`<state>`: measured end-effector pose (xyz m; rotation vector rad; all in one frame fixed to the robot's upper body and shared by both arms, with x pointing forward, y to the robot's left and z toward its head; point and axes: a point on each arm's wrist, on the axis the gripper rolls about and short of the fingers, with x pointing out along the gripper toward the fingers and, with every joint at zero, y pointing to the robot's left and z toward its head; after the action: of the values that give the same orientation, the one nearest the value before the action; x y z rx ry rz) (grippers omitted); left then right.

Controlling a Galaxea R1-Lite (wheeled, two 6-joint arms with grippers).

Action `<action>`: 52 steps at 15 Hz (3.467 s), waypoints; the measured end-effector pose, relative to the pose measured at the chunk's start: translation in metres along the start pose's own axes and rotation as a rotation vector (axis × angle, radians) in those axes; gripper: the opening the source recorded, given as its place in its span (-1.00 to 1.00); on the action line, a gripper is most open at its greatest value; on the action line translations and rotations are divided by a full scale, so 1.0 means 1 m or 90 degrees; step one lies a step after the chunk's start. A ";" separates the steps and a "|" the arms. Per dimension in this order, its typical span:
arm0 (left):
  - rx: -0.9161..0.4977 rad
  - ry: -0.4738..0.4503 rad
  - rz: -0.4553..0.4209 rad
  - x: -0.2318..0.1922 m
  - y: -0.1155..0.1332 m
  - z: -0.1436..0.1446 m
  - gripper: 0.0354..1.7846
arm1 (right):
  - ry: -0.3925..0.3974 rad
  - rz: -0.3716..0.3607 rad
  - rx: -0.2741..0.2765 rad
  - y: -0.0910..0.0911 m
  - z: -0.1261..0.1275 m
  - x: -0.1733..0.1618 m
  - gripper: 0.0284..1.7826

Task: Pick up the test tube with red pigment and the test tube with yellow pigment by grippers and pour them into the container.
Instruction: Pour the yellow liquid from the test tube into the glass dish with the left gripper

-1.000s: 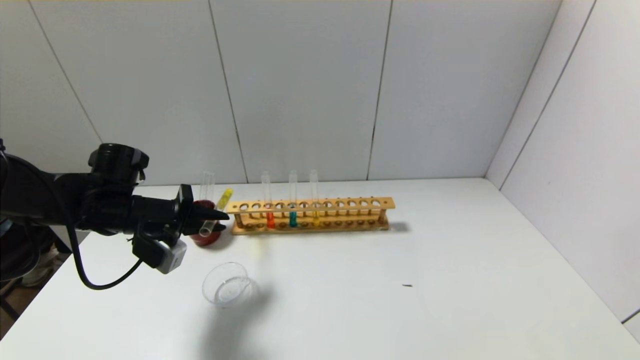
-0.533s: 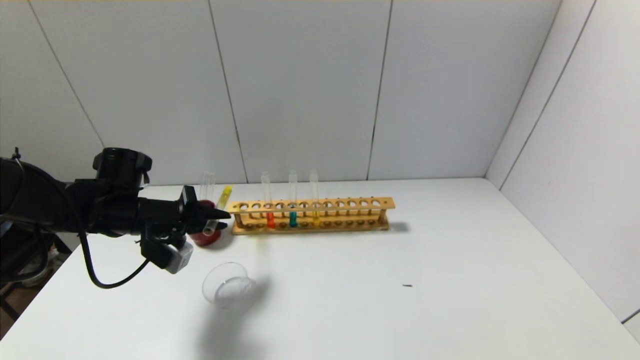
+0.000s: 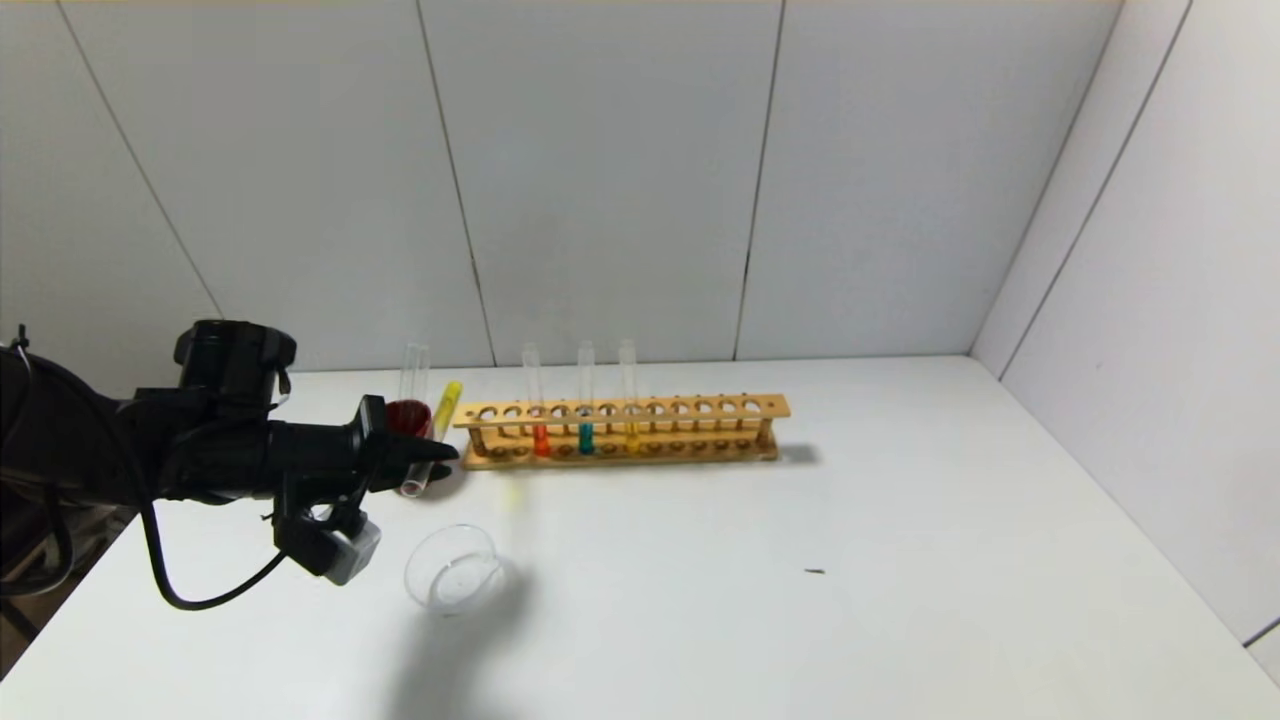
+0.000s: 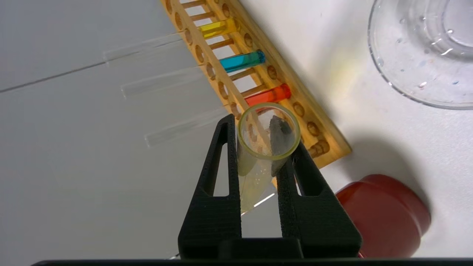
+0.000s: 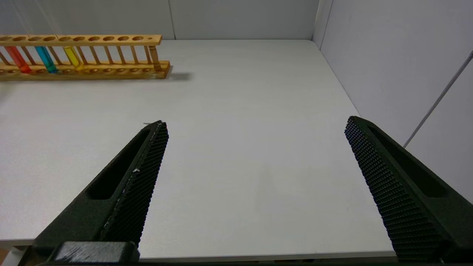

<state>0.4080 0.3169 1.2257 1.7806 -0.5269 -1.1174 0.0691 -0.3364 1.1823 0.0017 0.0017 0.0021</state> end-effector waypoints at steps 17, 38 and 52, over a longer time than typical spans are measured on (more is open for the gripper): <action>0.085 0.017 -0.023 0.014 -0.001 -0.003 -0.67 | 0.000 0.000 0.000 0.000 0.000 0.000 0.96; 0.151 0.036 -0.049 0.014 -0.006 0.001 -0.67 | 0.000 0.000 0.000 0.000 0.000 0.000 0.96; 0.194 0.091 -0.052 0.023 -0.010 -0.002 -0.67 | 0.000 0.000 0.000 0.000 0.000 0.000 0.96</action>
<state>0.4195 0.3056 1.2066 2.1461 -0.5645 -0.9943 0.0691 -0.3364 1.1823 0.0017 0.0017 0.0021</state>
